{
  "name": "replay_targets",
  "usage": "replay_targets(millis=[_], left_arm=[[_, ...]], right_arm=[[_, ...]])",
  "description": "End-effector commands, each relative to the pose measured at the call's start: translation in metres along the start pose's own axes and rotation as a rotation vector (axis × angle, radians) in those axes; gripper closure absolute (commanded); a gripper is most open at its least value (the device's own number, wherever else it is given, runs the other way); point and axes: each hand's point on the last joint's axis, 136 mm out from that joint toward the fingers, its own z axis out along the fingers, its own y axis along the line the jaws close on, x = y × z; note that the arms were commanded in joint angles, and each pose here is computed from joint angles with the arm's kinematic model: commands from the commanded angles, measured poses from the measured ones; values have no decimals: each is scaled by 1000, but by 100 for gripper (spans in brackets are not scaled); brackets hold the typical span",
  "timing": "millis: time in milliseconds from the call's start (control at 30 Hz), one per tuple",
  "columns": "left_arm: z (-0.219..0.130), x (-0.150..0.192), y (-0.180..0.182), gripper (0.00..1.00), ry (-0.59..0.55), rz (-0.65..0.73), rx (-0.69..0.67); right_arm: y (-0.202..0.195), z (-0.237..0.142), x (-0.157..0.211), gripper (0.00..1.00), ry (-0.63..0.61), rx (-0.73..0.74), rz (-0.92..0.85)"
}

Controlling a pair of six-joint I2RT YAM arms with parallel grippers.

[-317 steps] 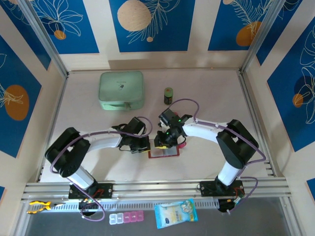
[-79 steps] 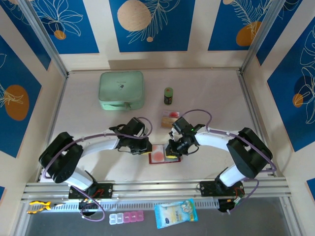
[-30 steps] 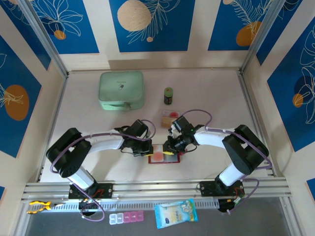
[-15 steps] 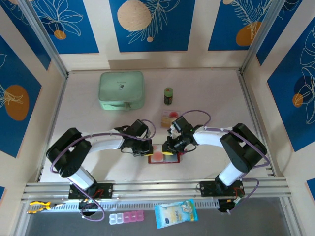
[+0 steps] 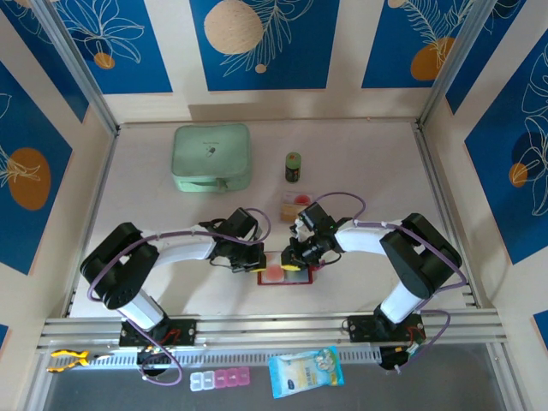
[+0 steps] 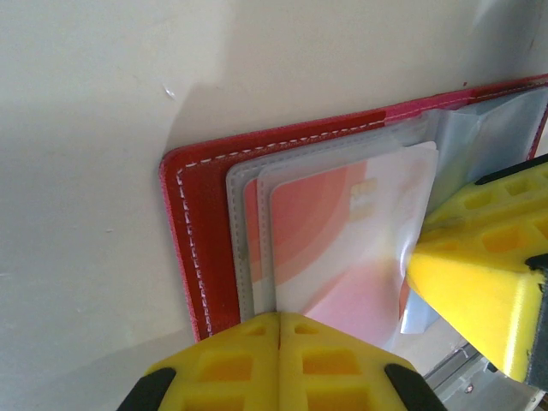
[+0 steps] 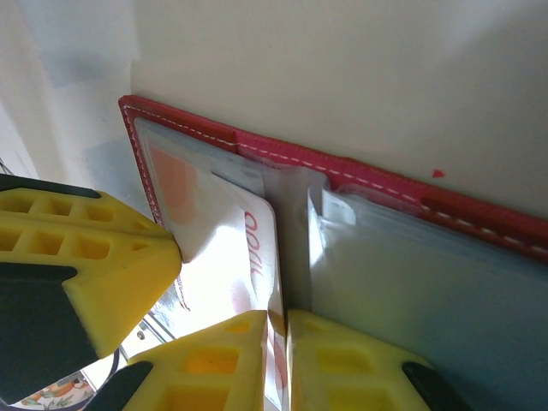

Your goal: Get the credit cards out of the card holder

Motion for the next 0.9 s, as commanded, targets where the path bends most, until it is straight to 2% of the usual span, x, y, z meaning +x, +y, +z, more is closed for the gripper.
replay_targets(millis=[0, 267, 667, 767, 867], left_arm=[[3, 1, 17, 96, 9, -20, -70], [3, 3, 19, 96, 11, -22, -78], [1, 3, 22, 96, 9, -28, -84], [2, 4, 23, 96, 13, -31, -85], [2, 3, 23, 96, 13, -32, -82]], right_arm=[[1, 4, 9, 88, 40, -16, -14], [-4, -4, 9, 93, 8, 12, -21], [-14, -21, 11, 95, -15, 15, -18], [-3, -20, 13, 93, -1, -31, -37], [6, -18, 13, 85, 4, -48, -53]])
